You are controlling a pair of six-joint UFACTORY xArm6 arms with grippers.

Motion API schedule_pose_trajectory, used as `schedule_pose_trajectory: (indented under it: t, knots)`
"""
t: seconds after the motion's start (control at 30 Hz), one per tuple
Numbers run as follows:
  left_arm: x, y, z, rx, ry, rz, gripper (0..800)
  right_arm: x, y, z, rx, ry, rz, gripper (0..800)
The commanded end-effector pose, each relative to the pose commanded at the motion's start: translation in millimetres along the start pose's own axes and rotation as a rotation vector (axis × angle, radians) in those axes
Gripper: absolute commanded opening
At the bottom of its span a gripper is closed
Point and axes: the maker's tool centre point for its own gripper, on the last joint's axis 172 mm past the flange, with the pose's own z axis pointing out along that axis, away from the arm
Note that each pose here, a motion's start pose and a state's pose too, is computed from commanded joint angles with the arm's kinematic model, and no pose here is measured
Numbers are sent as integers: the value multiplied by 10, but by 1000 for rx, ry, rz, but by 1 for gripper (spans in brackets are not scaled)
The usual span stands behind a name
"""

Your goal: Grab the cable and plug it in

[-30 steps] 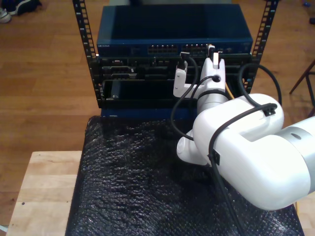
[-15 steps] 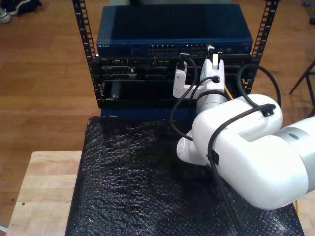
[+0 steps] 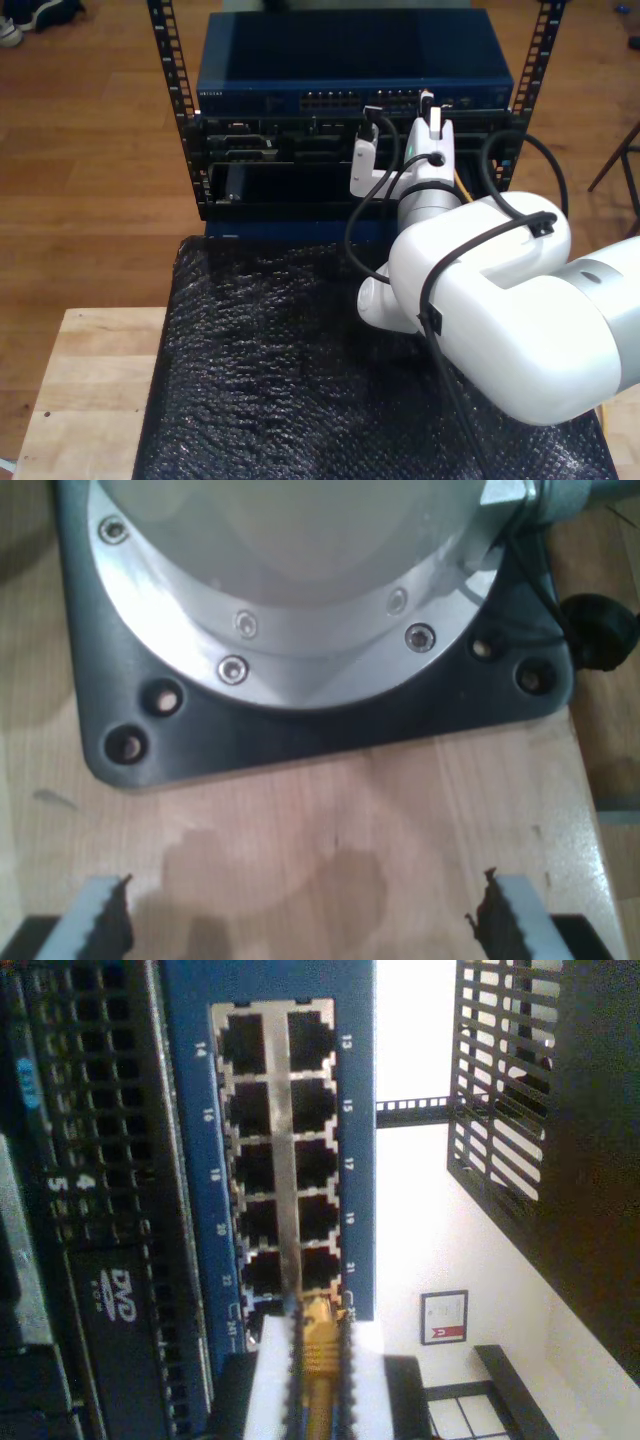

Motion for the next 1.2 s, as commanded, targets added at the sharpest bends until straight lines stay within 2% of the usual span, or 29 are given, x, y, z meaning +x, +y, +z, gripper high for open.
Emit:
schedule_pose_trajectory:
  t: [0.2,0.37,0.73,1.2]
  knots:
    - [-4,0,-1,0,-2,0,800,-20,-8,-1,1,-2,-2,10]
    - [-4,0,-1,0,-2,0,800,-12,-59,4,16,12,-7,192]
    - [0,0,0,0,0,0,800,30,120,-98,24,35,-2,203]
    - [0,0,0,0,0,0,800,-120,367,-391,162,64,23,266]
